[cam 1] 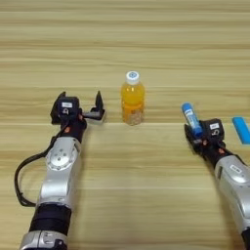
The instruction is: Move the objects on the table
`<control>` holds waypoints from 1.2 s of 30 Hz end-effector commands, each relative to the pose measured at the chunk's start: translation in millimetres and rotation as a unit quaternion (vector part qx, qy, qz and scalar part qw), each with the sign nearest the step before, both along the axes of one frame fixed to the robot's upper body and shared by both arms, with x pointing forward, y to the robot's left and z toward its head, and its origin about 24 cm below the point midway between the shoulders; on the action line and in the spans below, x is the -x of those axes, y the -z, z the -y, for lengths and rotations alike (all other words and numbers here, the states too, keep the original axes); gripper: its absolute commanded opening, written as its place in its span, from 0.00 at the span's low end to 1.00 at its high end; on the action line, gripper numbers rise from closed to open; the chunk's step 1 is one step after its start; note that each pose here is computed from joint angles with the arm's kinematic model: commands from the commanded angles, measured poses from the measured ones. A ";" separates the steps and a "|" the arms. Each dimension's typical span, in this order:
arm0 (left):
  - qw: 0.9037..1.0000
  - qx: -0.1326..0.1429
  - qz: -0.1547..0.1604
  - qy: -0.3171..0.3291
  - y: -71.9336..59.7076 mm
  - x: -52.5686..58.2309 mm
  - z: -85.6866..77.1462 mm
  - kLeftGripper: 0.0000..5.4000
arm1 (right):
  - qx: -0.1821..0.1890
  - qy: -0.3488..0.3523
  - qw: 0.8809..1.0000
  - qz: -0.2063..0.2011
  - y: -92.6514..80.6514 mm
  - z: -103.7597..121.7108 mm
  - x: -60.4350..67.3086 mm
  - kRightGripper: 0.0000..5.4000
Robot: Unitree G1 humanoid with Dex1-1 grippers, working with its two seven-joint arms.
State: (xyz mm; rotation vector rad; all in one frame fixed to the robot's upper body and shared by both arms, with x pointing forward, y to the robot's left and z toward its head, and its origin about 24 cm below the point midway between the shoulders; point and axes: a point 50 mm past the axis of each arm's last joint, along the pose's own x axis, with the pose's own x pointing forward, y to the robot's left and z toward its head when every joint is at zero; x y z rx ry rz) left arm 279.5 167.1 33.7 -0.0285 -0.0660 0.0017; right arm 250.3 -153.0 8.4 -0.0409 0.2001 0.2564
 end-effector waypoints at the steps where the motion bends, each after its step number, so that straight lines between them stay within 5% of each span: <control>1: 1.000 -0.003 0.000 -0.001 -0.6 0.2 1.4 1.00 | 0.006 -0.002 1.000 -0.016 4.5 1.9 5.0 0.35; 6: 1.000 -0.003 0.002 -0.002 -1.7 0.8 0.6 1.00 | 0.006 -0.004 1.000 -0.012 0.7 4.2 7.6 0.26; 24: 1.000 -0.006 0.002 -0.004 -2.1 3.6 -2.7 1.00 | 0.005 -0.050 0.999 -0.017 -14.2 12.5 27.1 0.26; 36: 1.000 -0.007 0.002 -0.005 -2.1 3.5 -3.0 1.00 | -0.044 -0.098 0.993 -0.045 -14.4 -24.2 46.9 0.26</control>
